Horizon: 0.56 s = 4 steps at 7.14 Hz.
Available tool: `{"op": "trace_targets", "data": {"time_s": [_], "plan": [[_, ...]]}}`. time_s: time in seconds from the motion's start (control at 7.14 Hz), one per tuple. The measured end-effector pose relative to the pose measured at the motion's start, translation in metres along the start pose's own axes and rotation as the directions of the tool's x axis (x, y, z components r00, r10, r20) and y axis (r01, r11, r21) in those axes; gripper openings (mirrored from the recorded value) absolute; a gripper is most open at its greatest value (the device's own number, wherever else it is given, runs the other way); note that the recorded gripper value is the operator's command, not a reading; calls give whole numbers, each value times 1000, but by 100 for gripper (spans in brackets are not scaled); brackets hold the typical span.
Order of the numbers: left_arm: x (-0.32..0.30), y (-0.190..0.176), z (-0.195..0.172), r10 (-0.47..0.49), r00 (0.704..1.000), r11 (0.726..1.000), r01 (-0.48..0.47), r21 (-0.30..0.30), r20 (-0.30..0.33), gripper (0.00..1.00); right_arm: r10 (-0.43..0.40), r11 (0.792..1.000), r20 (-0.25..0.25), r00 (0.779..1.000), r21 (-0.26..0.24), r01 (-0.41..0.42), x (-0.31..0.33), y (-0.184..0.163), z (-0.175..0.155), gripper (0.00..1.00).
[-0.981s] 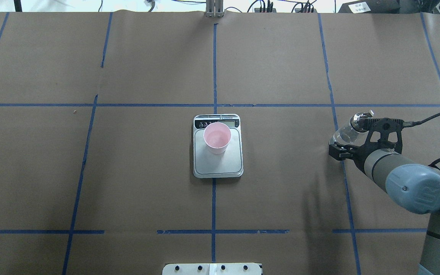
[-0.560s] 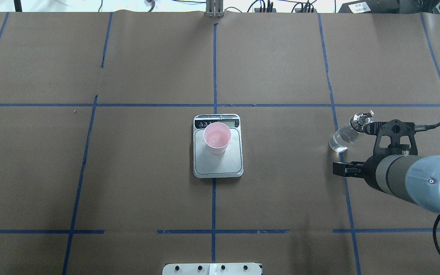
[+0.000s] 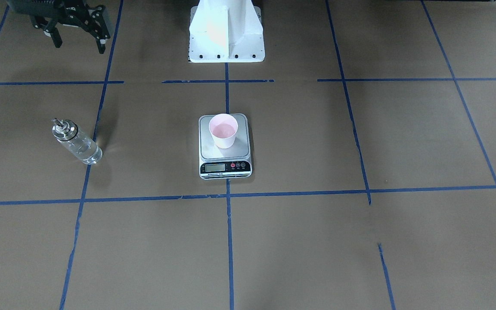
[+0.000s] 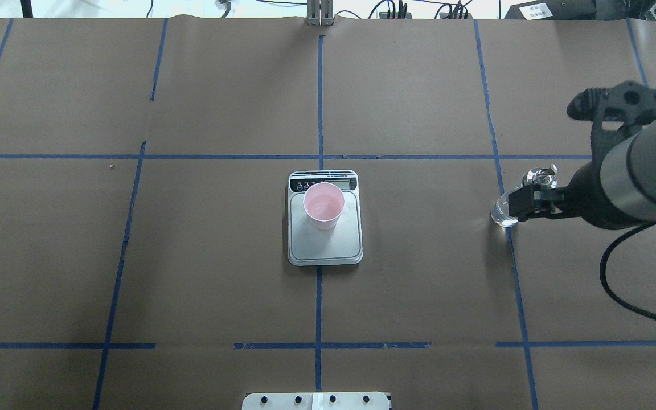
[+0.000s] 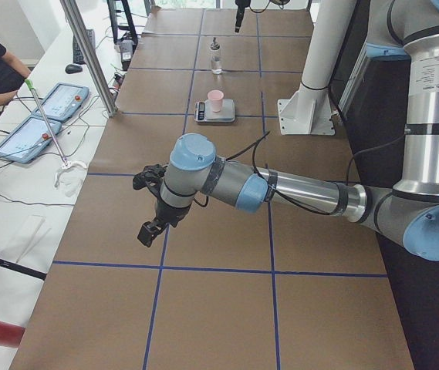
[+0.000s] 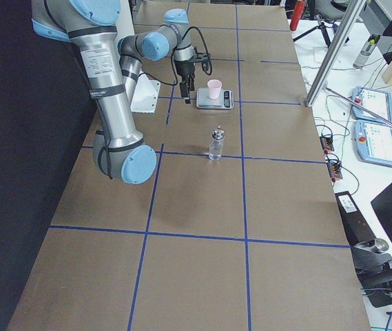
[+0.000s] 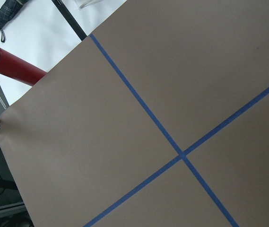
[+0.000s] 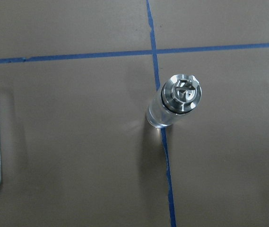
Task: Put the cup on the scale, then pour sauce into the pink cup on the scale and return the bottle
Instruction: 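Open the right gripper and withdraw it from the bottle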
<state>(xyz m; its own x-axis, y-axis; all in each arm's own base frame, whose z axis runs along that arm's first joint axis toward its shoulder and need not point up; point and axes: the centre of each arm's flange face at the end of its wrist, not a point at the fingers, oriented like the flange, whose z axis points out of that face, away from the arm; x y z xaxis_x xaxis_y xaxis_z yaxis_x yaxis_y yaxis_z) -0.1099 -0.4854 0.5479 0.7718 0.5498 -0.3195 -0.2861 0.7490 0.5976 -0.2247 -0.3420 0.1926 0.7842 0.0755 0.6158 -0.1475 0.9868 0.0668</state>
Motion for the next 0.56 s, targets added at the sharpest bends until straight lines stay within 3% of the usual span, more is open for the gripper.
{"op": "trace_targets", "data": {"time_s": [0.28, 0.56], "plan": [[2, 1, 0, -1, 1000, 1000, 1, 0, -3, 100, -113, 993, 24, 993, -37, 113, 46, -63, -29, 100], [4, 0, -3, -2, 1000, 1000, 2, -1, -7, 100, -235, 968, 32, 971, -81, 237, 118, -128, -24, 100]]}}
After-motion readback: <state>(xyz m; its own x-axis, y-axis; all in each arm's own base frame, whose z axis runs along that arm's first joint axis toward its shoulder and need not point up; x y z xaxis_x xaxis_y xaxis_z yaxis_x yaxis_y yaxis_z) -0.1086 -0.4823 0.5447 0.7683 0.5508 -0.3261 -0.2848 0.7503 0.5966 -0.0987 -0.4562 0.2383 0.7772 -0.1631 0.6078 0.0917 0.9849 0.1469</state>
